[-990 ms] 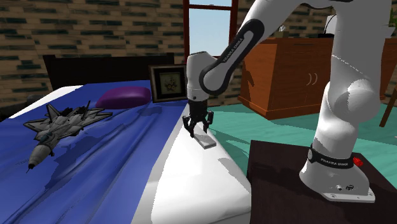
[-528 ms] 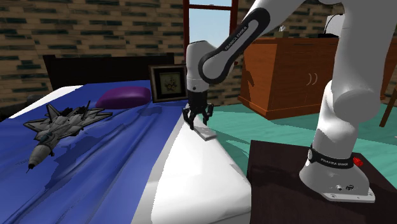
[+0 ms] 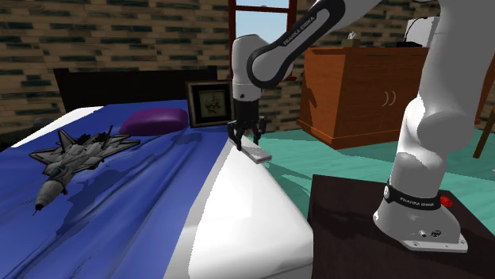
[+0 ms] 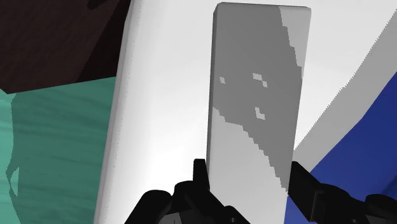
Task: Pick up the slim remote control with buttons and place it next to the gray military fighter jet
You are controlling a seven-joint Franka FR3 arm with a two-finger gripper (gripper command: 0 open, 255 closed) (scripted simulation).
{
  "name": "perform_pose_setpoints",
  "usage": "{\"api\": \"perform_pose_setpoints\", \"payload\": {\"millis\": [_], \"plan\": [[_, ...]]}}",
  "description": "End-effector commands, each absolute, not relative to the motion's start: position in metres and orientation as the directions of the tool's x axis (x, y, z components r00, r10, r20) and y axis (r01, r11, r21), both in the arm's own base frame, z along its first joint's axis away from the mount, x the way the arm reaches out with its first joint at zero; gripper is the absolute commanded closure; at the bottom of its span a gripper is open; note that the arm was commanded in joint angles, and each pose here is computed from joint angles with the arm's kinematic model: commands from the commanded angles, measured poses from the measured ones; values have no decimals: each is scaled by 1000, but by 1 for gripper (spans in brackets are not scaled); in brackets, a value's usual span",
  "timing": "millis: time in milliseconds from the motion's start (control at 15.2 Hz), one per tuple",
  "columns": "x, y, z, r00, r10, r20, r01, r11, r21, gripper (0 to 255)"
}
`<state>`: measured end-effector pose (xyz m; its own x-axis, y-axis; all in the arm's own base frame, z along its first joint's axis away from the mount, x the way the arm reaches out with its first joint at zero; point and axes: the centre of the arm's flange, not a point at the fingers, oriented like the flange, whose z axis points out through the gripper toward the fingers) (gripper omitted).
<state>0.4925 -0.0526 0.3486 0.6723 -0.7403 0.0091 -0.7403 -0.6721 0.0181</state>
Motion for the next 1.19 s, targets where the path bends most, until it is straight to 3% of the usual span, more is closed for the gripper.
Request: {"api": "perform_pose_setpoints", "payload": {"millis": [0, 660, 1122], "plan": [[492, -53, 359, 672, -740, 9, -740, -672, 18, 255], [492, -53, 407, 672, -740, 9, -740, -672, 18, 255], [578, -18, 408, 672, -740, 9, -740, -672, 18, 255]]}}
